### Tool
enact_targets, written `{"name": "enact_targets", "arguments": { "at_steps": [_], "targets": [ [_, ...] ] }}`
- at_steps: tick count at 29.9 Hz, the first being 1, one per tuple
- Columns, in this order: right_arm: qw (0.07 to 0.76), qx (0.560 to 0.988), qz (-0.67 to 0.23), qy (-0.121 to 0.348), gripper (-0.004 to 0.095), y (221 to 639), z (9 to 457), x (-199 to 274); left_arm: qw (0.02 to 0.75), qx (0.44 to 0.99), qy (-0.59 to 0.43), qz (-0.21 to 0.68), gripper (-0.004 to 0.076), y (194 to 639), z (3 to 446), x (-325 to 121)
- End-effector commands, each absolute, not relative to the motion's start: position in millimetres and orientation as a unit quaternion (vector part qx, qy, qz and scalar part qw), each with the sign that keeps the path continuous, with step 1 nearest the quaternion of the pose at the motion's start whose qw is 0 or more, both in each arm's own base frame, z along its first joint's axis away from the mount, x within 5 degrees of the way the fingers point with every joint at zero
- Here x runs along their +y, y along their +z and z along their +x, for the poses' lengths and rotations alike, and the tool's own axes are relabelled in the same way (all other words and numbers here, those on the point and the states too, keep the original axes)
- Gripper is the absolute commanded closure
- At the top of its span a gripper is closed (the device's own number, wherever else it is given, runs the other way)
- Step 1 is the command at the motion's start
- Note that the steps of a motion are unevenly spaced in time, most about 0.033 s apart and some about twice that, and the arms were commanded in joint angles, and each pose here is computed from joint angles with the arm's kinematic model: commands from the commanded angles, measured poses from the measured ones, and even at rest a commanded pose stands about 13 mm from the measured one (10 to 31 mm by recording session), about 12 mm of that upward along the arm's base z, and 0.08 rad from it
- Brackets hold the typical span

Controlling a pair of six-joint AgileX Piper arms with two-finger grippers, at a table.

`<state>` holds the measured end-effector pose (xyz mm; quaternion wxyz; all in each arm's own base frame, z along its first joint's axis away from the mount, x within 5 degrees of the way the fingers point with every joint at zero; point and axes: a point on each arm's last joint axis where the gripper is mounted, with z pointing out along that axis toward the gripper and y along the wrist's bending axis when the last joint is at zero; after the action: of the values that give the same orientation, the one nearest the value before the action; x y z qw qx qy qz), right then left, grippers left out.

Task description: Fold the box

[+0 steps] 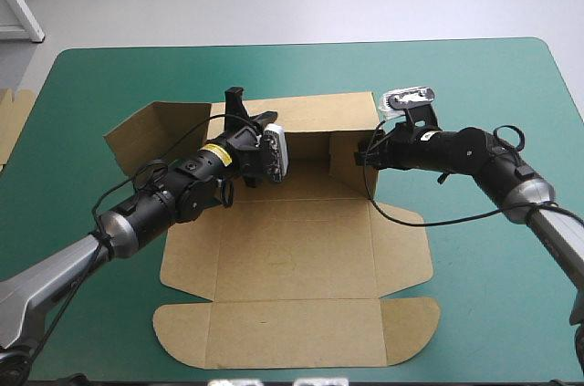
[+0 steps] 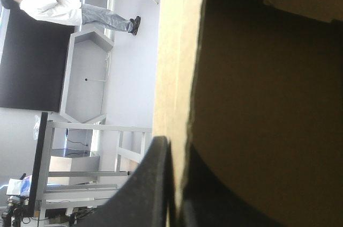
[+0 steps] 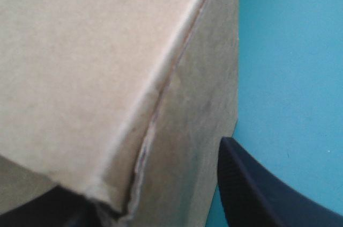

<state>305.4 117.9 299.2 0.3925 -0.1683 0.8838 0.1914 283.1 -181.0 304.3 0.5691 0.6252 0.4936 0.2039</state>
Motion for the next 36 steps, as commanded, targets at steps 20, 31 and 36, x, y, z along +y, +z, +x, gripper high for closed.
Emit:
{"name": "enact_targets", "arguments": {
  "at_steps": [20,31,36],
  "targets": [
    [0.486,0.841,-0.160,0.173,0.0924,335.6,317.2,115.0,0.593,0.498,0.184,0.605,0.0734,315.0,281.8,-191.5],
    [0.496,0.831,-0.171,0.183,0.0906,353.3,318.4,117.8,0.602,0.501,0.180,0.595,0.0734,325.9,284.3,-193.1],
    [0.494,0.835,-0.167,0.177,0.0907,361.1,323.2,118.0,0.602,0.501,0.180,0.595,0.0734,325.9,284.3,-193.1]
  ]
}}
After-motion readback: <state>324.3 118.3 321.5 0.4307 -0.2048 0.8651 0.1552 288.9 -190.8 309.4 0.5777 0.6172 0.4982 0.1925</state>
